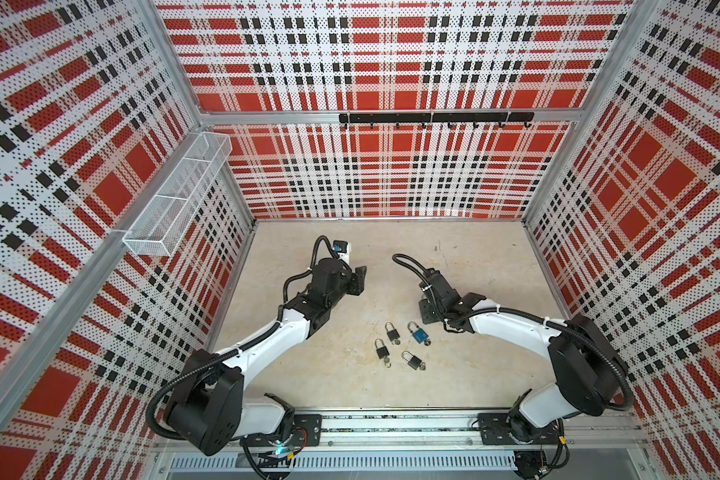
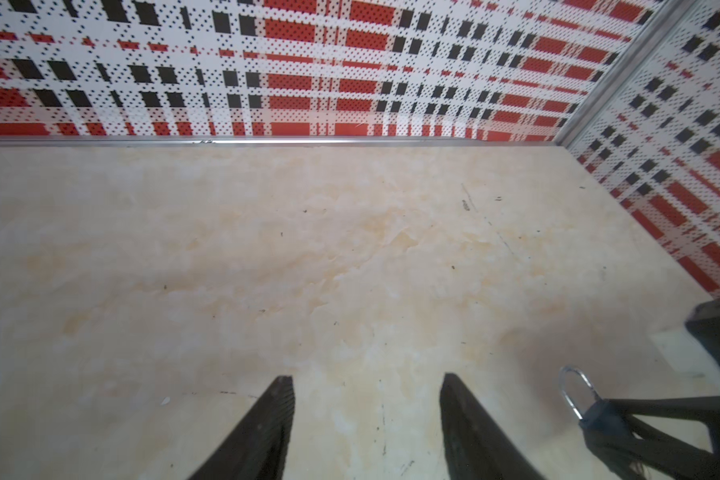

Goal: Lock with the key

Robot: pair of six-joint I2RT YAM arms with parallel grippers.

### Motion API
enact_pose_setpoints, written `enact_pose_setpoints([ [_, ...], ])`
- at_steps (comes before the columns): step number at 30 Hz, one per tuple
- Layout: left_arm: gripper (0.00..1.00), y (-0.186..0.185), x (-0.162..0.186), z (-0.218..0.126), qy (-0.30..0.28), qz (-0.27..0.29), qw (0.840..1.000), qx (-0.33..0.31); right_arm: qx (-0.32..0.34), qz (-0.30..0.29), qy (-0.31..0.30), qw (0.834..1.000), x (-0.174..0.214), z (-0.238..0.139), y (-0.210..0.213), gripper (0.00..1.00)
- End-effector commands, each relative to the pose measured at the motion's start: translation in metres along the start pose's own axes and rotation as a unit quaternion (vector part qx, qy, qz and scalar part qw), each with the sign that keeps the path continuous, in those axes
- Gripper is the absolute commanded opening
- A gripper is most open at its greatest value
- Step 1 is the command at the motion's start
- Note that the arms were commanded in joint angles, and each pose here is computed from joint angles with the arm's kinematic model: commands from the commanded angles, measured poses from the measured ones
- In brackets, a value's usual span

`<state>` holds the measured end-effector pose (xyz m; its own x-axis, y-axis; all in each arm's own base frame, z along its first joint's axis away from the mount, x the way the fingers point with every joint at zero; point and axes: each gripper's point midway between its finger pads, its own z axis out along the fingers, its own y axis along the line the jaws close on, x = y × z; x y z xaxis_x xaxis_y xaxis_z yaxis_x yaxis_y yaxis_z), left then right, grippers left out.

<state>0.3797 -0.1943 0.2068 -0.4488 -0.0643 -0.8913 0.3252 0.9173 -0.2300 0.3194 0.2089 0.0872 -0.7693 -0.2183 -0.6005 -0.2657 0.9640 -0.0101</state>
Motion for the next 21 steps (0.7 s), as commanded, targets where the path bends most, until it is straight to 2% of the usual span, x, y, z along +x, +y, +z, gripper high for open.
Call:
enact_pose_setpoints([
  [1,0.58,-0.023,-0.014,-0.006,0.005,-0.02,0.998,0.052,-0.052,-0.03,-0.047,0.997,-0.026,-0.021,0.018,0.28],
  [7,0.56,-0.043,-0.017,-0.003,0.022,-0.044,0.993,0.107,-0.142,-0.05,-0.061,0.987,-0.028,-0.041,0.045,0.28],
  [15,0.52,-0.075,-0.012,0.006,0.068,-0.078,0.975,0.198,-0.17,-0.056,-0.084,0.98,-0.036,-0.063,0.05,0.28],
  [21,0.48,-0.092,0.01,0.009,0.113,-0.096,0.957,0.248,-0.185,-0.055,-0.096,0.977,-0.041,-0.076,0.052,0.27],
])
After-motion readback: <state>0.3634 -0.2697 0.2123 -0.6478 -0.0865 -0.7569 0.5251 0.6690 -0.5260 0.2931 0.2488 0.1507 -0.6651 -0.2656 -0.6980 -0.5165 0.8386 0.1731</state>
